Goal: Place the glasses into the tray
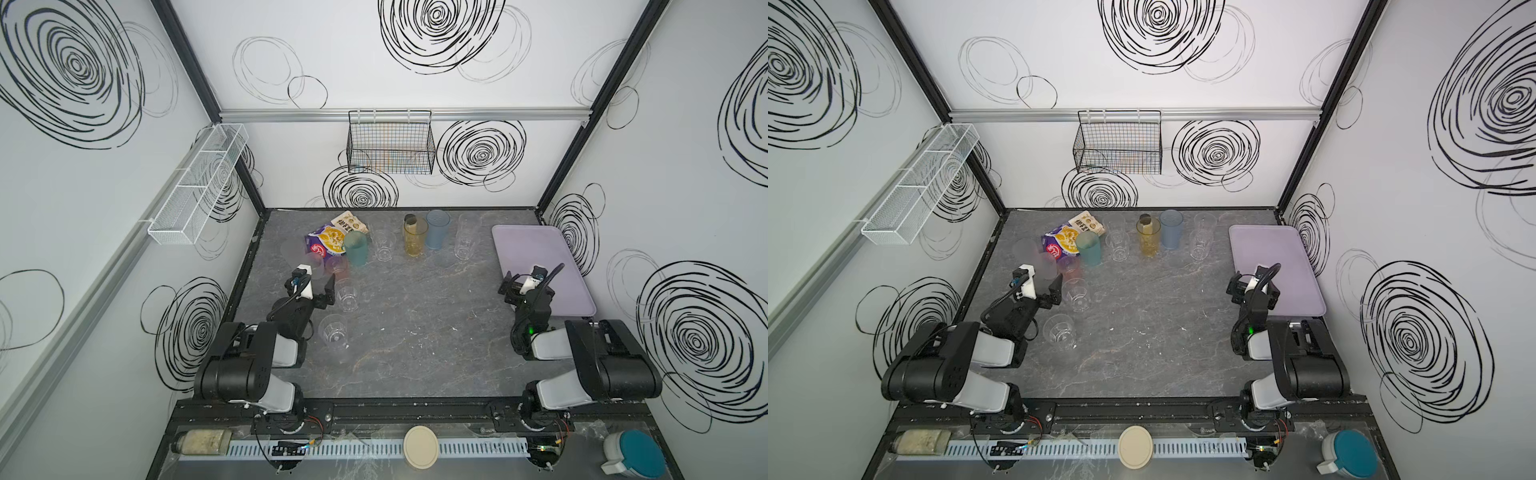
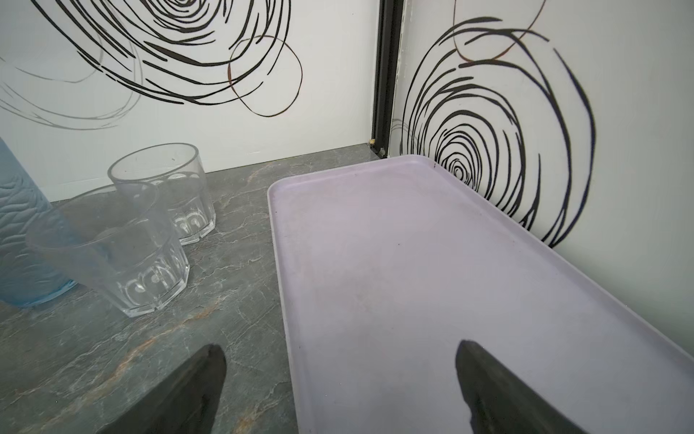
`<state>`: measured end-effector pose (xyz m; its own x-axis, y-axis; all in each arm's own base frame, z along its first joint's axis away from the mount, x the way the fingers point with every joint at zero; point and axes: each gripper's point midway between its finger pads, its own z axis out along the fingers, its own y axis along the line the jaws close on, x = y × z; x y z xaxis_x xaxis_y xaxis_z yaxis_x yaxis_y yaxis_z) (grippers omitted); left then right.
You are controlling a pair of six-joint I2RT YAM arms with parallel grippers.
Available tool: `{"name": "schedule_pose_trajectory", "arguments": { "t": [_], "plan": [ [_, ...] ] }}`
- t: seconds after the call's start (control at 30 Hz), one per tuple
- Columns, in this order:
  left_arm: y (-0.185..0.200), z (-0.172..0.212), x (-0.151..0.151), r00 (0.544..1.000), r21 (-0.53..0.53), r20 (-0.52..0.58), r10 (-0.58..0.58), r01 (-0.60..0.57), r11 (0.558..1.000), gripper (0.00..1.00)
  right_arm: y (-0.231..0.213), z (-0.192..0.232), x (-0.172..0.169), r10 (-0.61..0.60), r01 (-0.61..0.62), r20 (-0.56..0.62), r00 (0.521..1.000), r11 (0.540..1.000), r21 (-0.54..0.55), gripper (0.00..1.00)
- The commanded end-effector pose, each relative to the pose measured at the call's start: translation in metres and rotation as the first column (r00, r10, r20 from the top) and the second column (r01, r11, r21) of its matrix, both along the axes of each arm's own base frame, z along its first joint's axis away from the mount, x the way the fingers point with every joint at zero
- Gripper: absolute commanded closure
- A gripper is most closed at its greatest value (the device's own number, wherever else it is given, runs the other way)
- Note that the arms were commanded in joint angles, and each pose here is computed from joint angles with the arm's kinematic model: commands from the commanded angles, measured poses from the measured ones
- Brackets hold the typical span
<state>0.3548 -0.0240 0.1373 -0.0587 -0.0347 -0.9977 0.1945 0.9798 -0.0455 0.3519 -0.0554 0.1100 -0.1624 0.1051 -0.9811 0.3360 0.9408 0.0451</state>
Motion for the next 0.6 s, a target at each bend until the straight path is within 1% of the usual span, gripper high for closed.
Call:
{"name": "schedule_pose_trajectory", "arguments": {
  "t": [0.0,0.1,0.57],
  "plan": [
    [-0.0024,0.019,0.0,0.996,0.009,0.083,-0.028,0.027,1.0,0.04,-0.0013,0.0135,0.0041,-0.01,0.01,0.043,0.999,1.0,-0.014,0.0],
    [-0.0008,0.0213,-0.004,0.995,-0.002,0.1,-0.032,0.032,0.999,0.04,-0.0015,0.0137,0.0039,-0.011,0.011,0.044,0.999,1.0,-0.014,0.0],
    [-0.0005,0.0218,-0.0041,0.994,-0.003,0.101,-0.035,0.035,0.999,0.04,-0.0014,0.0135,0.0041,-0.01,0.01,0.043,0.999,1.0,-0.013,0.0]
  ]
}}
